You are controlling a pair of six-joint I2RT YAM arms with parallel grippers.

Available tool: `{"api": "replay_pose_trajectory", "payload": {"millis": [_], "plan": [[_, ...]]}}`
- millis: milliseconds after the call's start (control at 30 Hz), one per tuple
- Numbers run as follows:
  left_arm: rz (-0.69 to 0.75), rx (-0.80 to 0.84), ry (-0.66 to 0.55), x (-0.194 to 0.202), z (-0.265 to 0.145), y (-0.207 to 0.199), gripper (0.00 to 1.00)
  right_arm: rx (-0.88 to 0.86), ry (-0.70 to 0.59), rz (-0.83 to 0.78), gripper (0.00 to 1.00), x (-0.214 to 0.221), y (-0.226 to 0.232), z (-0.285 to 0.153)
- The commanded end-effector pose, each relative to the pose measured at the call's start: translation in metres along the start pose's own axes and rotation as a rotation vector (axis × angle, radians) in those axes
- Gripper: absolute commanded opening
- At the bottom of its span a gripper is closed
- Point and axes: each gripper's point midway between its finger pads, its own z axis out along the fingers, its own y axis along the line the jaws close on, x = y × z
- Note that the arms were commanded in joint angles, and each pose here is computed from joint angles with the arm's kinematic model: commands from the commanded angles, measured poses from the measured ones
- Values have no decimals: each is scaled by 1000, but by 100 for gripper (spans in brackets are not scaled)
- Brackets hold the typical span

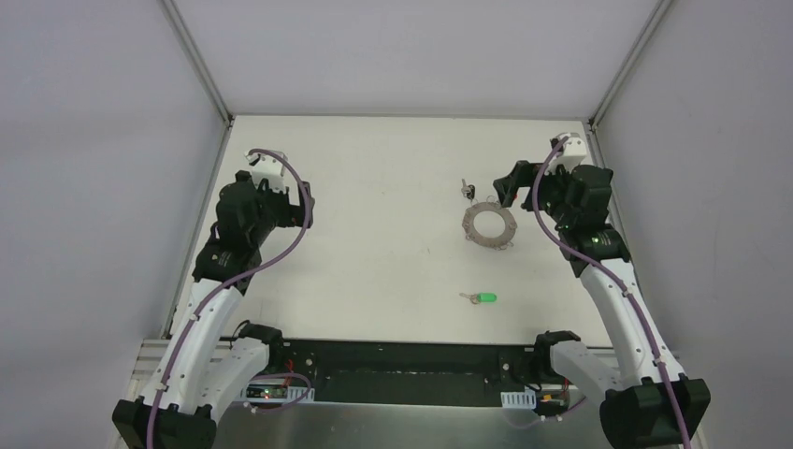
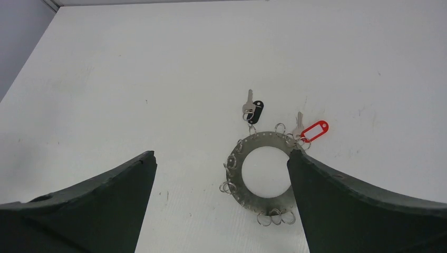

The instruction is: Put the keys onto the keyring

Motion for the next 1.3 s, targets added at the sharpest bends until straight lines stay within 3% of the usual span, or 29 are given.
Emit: {"api": "replay_pose_trajectory", "payload": {"millis": [0,433,733,933,1267], "plan": [[-27,14,-80,-18,-5,-2,99,-50,-41,-4,100,-10,6,-4],[-22,101,-28,-15,-5,-17,99,-181,32,-71,100,10,21,-8],[6,299,104,9,-1,-49,99,-470,307,-240,100,76,53,-45],[6,483,189,33,-4,-77,99,-417,480,-394,100,131,49,-54],[25,499,205,43,-2,-79,99,-425,700,-545,97,196,45,-64]]}}
